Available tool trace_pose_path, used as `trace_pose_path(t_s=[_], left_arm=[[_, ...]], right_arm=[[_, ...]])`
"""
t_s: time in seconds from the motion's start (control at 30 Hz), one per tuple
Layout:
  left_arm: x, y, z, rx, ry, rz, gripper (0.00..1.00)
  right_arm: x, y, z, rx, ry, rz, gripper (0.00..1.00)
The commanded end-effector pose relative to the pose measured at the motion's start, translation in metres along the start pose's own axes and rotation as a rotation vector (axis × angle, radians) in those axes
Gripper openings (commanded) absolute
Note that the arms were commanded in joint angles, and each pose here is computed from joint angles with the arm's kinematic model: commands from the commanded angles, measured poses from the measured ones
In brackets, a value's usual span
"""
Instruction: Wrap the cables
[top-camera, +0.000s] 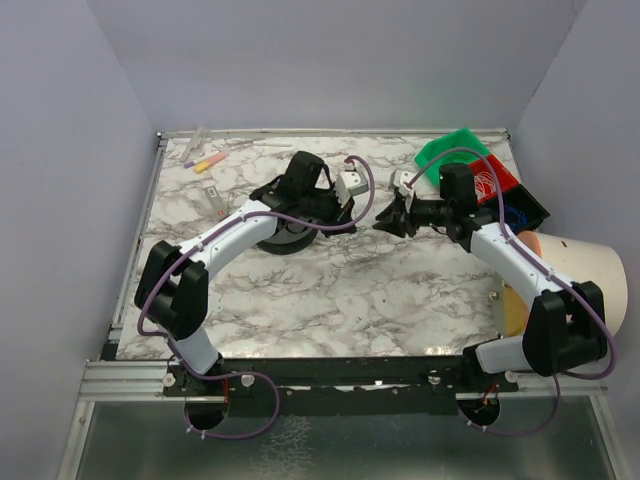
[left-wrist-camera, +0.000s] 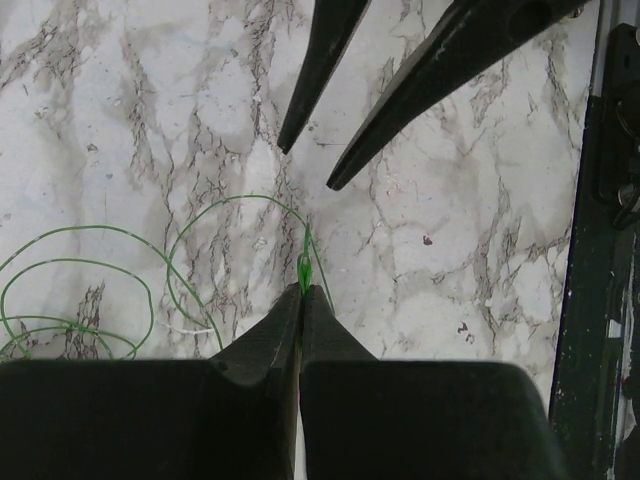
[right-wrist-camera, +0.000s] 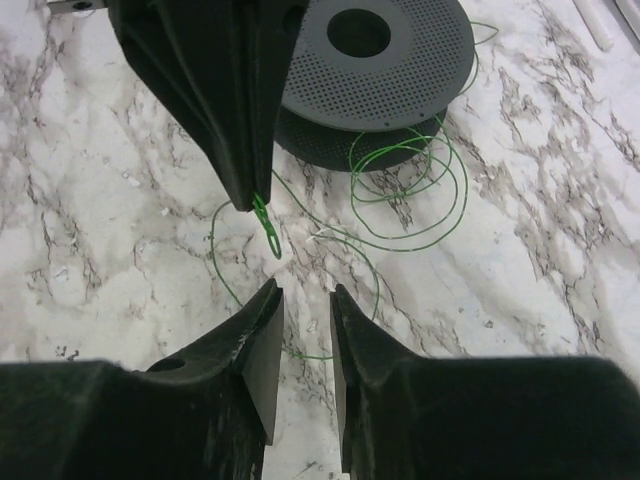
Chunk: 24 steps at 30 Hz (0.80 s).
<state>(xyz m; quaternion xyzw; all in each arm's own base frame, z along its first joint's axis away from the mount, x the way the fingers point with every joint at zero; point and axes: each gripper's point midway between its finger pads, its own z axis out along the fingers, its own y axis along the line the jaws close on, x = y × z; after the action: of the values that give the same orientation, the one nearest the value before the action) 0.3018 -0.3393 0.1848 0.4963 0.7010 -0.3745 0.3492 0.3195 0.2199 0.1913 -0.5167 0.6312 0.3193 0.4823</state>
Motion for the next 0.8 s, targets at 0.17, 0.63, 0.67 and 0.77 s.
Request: trace_pose_path(t_s=[0.17,0.63,0.67,0.77], left_arm=[[-0.009,-0.002,0.0,-0.001,-0.026,-0.023,0.0],[-0.005,-0.013,0.007,0.039,-0.015,-0.026,0.0],[-0.005,-0.013,0.008,0.04,-0.014,-0.026,0.0],[-0.003,-0.014,0.008,0.042,-0.012,-0.025,0.0]], right_arm=[[-0.01,0.03,0.007,-0.17,-0.068,-0.013,0.37],[-0.004,0.032,0.02,-0.213,-0.094,0.074,0.29],[-0.004,0.031,0.02,-0.209,-0.091,0.074,0.28],[-0.002,0.024,0.021,-0.17,-0.081,0.059,0.3]])
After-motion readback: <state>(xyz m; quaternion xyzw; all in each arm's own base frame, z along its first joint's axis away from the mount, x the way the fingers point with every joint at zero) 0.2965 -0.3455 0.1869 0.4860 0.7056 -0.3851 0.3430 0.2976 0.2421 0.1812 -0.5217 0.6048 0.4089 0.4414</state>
